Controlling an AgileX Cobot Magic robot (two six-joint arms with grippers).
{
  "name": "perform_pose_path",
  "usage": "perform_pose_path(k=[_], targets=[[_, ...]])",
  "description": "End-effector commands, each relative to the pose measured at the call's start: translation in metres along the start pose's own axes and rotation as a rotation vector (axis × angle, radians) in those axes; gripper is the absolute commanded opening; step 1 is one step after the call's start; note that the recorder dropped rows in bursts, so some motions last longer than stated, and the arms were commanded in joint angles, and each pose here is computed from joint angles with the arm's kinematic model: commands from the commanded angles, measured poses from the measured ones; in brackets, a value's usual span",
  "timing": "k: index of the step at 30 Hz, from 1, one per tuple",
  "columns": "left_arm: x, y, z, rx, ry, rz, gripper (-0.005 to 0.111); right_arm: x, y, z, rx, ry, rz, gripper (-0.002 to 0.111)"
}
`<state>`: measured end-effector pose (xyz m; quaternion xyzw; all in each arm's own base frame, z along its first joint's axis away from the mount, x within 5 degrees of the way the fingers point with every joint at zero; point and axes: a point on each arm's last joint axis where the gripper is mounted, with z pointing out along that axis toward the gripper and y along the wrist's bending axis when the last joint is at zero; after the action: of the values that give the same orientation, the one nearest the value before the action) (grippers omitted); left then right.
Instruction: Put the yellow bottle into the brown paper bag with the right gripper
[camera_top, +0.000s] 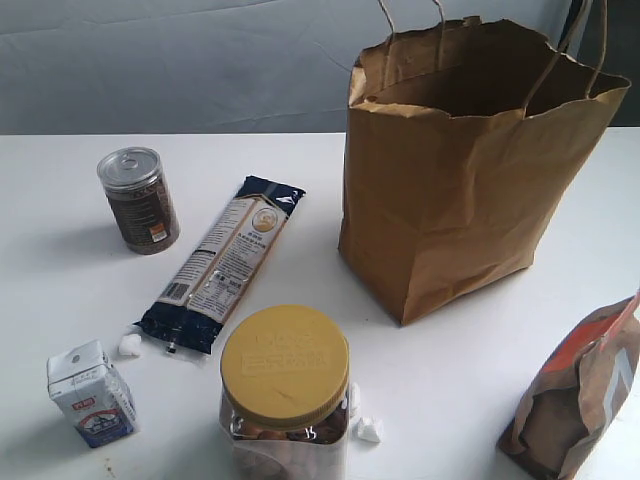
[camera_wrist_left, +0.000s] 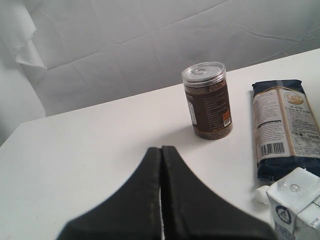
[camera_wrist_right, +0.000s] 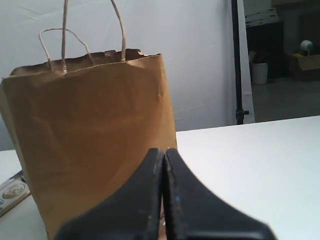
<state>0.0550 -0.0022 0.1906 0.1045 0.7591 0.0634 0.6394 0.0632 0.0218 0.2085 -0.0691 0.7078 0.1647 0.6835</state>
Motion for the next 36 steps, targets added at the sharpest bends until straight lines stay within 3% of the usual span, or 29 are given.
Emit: perform_pose_path(k=[1, 36], targets=[[0.0009, -0.0005, 0.0002, 0.003, -0.003, -0.008, 0.000, 0.0064, -0.0003, -0.0091, -0.001, 0.028, -0.077, 0.000], [0.0009, -0.0005, 0.0002, 0.003, -0.003, -0.008, 0.000, 0.0085, -0.0008, -0.0104, 0.003, 0.045, -0.104, 0.000]])
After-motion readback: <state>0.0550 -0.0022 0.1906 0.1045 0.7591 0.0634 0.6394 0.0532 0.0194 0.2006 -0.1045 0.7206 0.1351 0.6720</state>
